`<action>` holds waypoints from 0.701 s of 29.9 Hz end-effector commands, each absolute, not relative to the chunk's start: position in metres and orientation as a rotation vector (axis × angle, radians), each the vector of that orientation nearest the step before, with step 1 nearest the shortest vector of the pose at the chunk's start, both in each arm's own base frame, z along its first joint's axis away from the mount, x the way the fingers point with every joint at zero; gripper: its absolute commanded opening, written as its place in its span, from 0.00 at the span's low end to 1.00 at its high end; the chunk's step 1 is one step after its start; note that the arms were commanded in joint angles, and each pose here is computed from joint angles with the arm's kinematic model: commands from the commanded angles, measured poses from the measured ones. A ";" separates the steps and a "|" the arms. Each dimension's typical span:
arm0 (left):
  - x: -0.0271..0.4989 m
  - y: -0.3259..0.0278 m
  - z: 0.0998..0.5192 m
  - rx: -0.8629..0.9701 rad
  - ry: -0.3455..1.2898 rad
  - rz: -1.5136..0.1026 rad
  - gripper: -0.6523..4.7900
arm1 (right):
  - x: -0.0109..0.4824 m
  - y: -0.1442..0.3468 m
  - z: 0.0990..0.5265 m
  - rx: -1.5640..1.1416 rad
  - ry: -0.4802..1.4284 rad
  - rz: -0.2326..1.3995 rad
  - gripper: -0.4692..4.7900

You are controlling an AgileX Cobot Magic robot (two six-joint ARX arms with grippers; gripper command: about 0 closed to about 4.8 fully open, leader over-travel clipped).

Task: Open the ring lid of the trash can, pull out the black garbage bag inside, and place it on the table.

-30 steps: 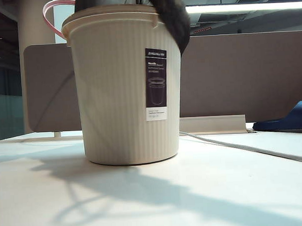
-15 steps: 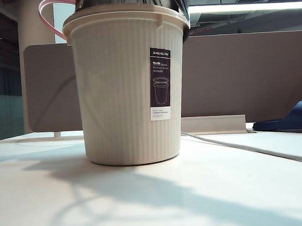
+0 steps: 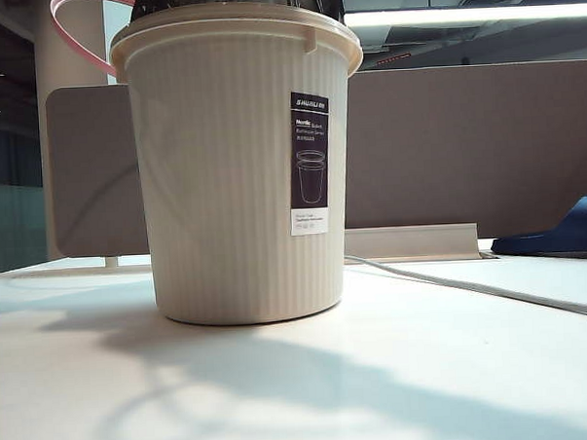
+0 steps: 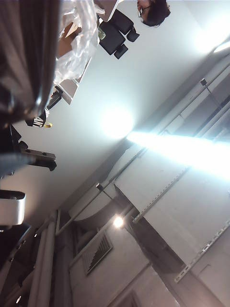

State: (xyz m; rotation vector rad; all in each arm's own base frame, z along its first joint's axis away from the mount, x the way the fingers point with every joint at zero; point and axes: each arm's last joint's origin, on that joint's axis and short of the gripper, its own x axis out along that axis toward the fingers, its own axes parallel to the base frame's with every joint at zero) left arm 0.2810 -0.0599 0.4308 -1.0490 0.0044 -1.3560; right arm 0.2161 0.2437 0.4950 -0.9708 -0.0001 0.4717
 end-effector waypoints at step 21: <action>0.270 -0.060 0.458 -0.944 -0.039 -1.437 0.52 | 0.207 0.232 0.530 -1.000 -0.148 0.369 0.08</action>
